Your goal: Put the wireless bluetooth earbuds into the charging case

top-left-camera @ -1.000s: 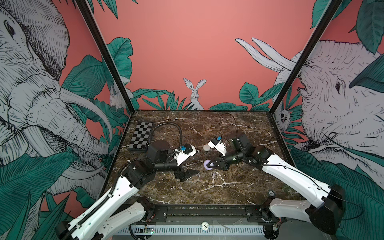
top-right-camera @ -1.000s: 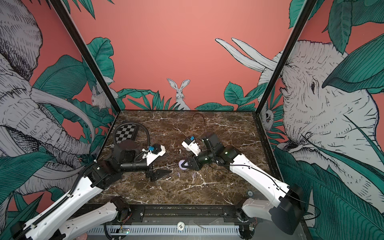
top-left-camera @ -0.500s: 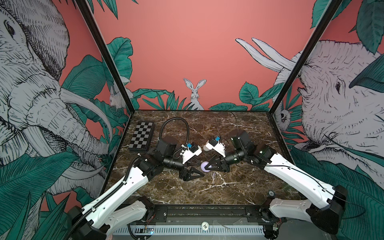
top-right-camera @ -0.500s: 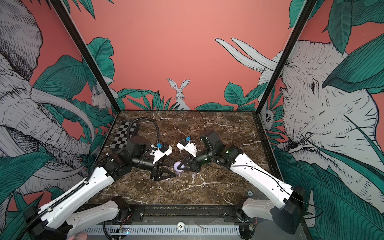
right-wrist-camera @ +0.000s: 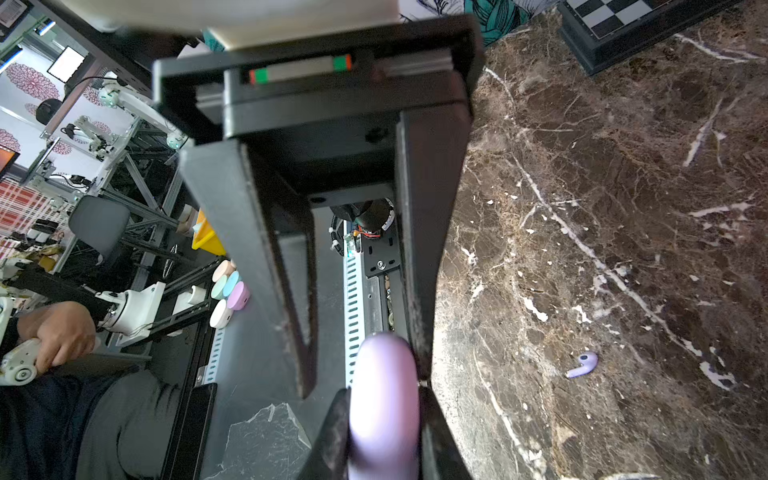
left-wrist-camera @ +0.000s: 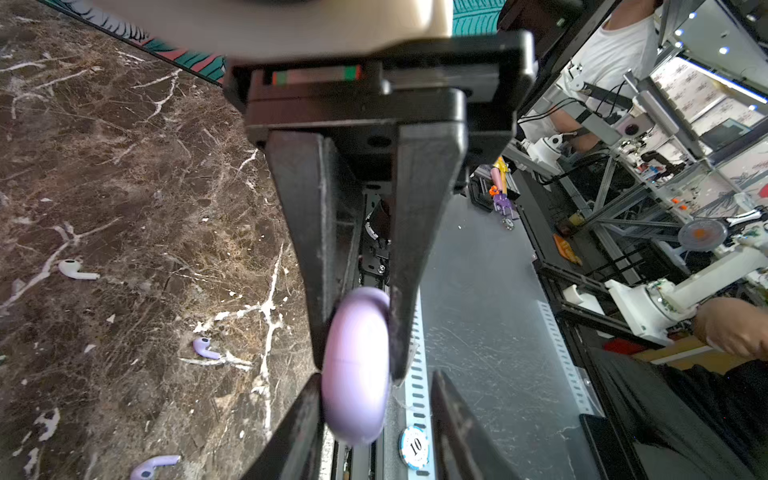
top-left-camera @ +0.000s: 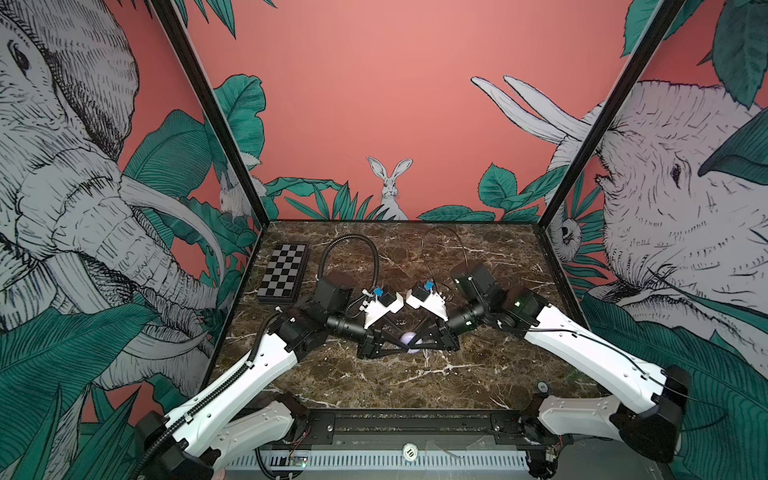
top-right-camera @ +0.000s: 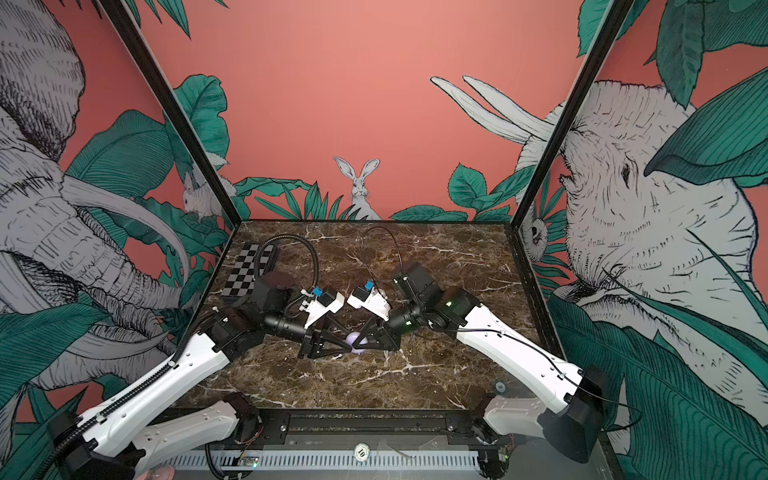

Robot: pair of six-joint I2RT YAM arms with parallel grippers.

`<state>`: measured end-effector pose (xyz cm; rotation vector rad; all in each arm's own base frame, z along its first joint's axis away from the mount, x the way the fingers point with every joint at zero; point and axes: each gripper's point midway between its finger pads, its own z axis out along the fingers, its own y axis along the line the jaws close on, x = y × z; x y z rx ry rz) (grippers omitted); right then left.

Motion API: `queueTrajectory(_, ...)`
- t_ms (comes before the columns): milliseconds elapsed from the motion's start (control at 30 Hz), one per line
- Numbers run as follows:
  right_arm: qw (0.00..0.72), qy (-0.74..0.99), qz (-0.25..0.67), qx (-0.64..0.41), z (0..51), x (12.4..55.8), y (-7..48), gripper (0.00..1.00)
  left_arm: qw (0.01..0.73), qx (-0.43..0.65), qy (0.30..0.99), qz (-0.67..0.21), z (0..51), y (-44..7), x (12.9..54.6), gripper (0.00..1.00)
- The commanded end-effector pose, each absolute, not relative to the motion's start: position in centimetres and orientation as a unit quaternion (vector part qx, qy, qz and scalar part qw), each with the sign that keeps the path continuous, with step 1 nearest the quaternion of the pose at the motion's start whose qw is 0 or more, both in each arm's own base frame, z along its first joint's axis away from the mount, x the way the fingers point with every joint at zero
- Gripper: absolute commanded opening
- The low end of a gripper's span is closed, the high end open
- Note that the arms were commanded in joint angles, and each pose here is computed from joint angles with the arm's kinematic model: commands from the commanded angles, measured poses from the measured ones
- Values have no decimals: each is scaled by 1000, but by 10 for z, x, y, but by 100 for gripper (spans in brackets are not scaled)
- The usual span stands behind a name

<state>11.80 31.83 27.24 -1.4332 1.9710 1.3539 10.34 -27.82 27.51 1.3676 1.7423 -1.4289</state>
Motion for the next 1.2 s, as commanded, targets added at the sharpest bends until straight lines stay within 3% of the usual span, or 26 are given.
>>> queueTrajectory(0, 195, 674, 486, -521, 288, 113, 320, 0, 235, 508, 630, -539, 274, -278, 97, 36)
queueTrajectory(467, 229, 687, 459, -516, 293, 121, 320, 0, 220, 505, 632, -545, 272, -281, 98, 26)
queueTrajectory(633, 249, 701, 429, -512, 291, 131, 321, 0, 217, 504, 633, -546, 270, -281, 98, 31)
queueTrajectory(733, 266, 700, 419, -513, 294, 134, 319, 0, 221, 504, 635, -541, 270, -280, 99, 44)
queueTrajectory(900, 285, 684, 431, -515, 305, 129, 317, 0, 229, 509, 634, -535, 270, -276, 96, 44)
queueTrajectory(1167, 247, 678, 448, -529, 300, 120, 321, 0, 230, 513, 624, -543, 274, -277, 93, 40)
